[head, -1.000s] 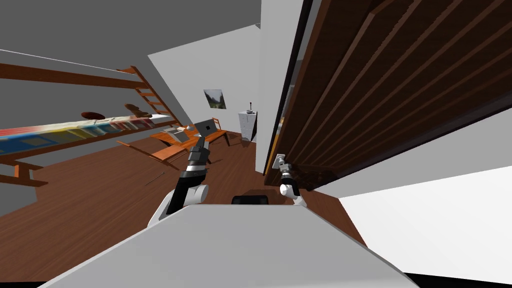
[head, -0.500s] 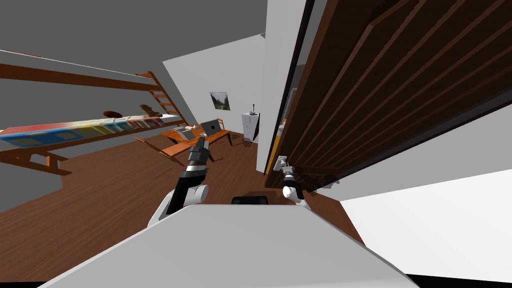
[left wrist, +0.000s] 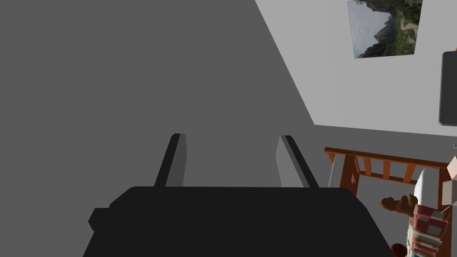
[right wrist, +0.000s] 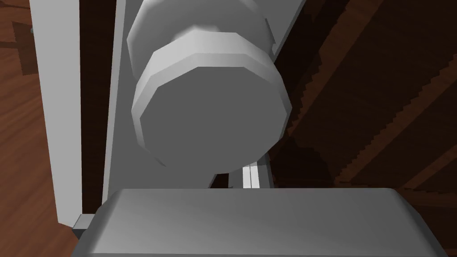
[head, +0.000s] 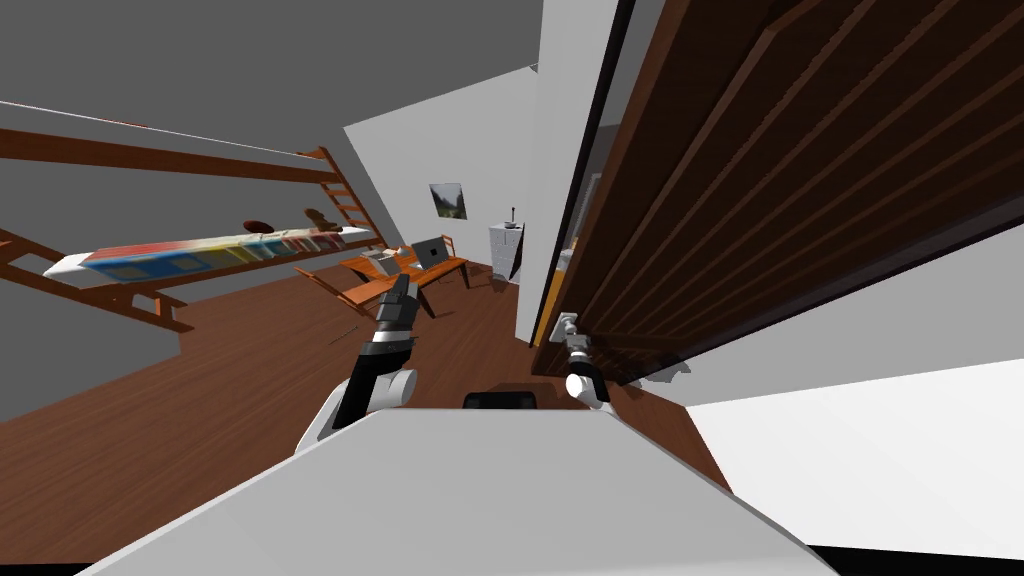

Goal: Pull the door open

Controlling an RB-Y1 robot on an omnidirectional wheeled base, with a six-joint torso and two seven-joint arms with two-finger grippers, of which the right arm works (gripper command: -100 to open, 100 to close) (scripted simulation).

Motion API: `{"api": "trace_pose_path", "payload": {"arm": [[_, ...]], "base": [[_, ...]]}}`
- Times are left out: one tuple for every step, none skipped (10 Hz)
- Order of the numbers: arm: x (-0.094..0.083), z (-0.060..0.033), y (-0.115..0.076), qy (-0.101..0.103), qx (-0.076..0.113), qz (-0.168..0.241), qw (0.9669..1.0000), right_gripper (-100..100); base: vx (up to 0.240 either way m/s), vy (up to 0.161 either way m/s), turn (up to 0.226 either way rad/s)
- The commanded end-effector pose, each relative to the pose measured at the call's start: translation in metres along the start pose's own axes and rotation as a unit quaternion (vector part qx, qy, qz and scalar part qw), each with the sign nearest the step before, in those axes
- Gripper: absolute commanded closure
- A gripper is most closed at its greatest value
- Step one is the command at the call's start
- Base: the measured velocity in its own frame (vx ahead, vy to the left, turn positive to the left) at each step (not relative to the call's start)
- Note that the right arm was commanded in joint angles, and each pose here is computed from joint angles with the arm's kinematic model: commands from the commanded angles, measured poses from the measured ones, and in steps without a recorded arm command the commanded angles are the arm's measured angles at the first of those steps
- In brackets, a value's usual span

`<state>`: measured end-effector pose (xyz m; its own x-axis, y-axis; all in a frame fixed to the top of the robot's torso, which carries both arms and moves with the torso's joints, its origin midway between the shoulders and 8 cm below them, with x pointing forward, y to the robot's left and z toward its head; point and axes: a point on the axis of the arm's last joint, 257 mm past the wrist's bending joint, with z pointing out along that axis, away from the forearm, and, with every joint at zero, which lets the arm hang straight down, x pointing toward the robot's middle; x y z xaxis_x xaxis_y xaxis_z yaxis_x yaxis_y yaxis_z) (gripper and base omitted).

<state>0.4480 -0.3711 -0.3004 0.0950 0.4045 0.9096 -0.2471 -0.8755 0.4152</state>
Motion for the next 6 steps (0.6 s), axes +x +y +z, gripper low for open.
{"api": "trace_pose_path", "payload": {"arm": [[0.0168,0.0010,-0.0137,0.013,0.007,0.035,0.9993,-100],[0.0168,0.0010,-0.0137,0.013,0.007,0.035,0.9993,-100],[0.0157,-0.0007,-0.0126,0.011,0.006,0.057,0.9983,-100],[0.0157,-0.0007,-0.0126,0.011,0.006,0.057,0.9983,-100],[0.0146,-0.0023,-0.0116,0.008,0.005,0.079,0.9969,-100],[0.0136,-0.0040,-0.0107,0.005,0.004,0.099,0.9950,-100]], "base": [[-0.050,-0.030,0.051],[-0.039,-0.022,0.068],[-0.058,-0.008,0.060],[-0.041,-0.017,0.011],[-0.047,-0.017,0.081],[-0.076,-0.035,0.117]]}}
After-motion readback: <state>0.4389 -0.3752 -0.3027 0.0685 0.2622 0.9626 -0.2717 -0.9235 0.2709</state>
